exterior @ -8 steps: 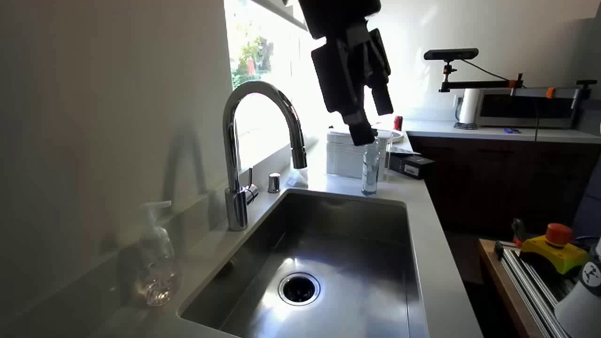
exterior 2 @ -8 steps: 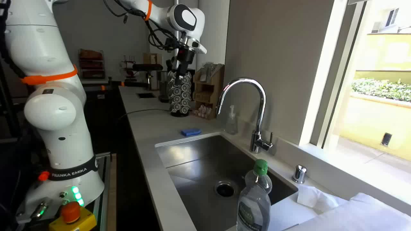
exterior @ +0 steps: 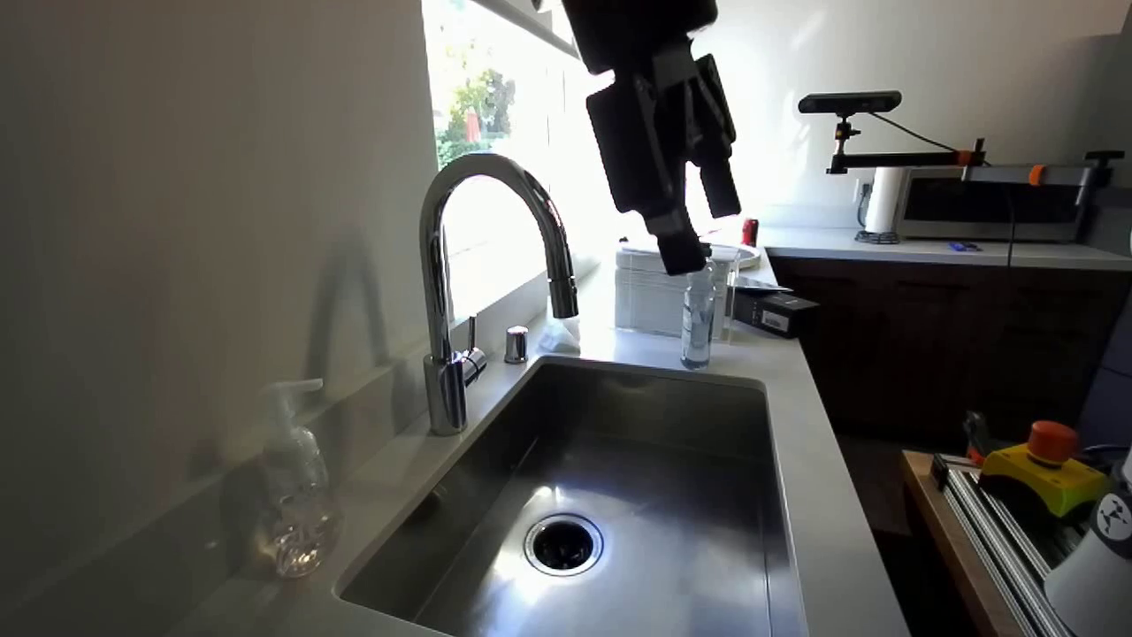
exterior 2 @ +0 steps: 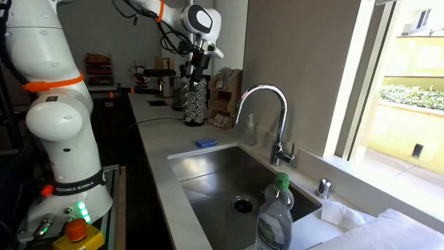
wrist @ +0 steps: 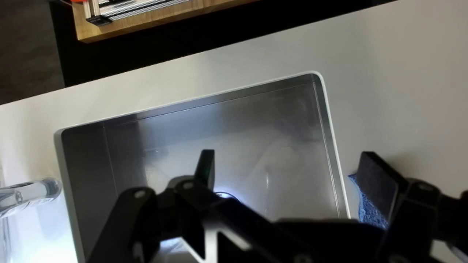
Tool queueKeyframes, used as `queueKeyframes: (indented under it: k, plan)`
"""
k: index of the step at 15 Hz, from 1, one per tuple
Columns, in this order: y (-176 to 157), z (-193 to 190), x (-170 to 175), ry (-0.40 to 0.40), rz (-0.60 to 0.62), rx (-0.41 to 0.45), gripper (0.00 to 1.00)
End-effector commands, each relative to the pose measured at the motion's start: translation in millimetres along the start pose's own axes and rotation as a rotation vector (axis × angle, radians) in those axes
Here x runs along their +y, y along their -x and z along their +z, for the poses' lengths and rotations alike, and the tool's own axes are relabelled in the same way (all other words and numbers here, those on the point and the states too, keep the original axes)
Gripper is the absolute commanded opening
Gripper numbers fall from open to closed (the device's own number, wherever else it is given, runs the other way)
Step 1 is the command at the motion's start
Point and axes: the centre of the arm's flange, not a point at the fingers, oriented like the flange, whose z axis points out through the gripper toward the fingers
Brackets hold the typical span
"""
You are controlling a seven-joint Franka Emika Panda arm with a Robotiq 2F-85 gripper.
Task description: Open the cap of the bottle
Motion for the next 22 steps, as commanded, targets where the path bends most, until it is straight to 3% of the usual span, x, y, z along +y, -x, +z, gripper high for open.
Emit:
queueKeyframes:
  k: [1, 19, 22]
  plan:
    - [0.0, 0.0, 0.0, 0.0, 0.0, 0.0, 1.0]
    - [0.0, 0.0, 0.0, 0.0, 0.0, 0.0, 1.0]
    - [0.3, 3.6, 30.9, -0.009, 0.084, 0.003, 1.0]
